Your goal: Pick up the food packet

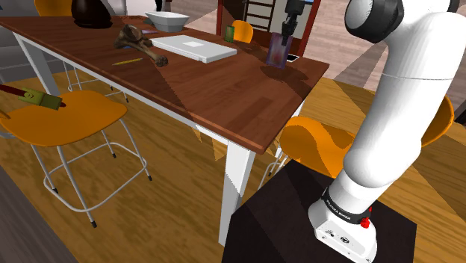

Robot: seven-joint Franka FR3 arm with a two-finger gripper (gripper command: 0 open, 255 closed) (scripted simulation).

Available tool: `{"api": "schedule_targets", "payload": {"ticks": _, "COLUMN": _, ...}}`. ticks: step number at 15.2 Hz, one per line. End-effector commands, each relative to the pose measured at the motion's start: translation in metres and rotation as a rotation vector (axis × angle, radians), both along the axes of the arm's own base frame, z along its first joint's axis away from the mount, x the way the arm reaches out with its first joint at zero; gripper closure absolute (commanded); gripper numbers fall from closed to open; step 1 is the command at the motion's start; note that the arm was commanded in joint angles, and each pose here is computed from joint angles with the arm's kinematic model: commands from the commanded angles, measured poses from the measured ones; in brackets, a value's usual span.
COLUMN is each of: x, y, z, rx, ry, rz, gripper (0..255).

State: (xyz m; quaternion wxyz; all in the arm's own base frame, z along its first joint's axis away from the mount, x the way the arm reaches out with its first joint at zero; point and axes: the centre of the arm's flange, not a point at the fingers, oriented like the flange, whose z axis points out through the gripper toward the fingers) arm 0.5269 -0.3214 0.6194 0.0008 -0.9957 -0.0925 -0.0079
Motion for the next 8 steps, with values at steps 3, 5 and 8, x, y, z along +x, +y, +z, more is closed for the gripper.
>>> {"api": "schedule_targets", "payload": {"ticks": 3, "x": 0.000, "y": 0.000, "z": 0.000, "rx": 0.000, "ry": 0.001, "rz": 0.000, "gripper": 255}}
{"api": "schedule_targets", "payload": {"ticks": 5, "x": 0.000, "y": 0.000, "z": 0.006, "rx": 0.000, "ry": 0.001, "rz": 0.000, "gripper": 255}}
{"api": "schedule_targets", "payload": {"ticks": 8, "x": 0.000, "y": 0.000, "z": 0.022, "rx": 0.000, "ry": 0.001, "rz": 0.000, "gripper": 255}}
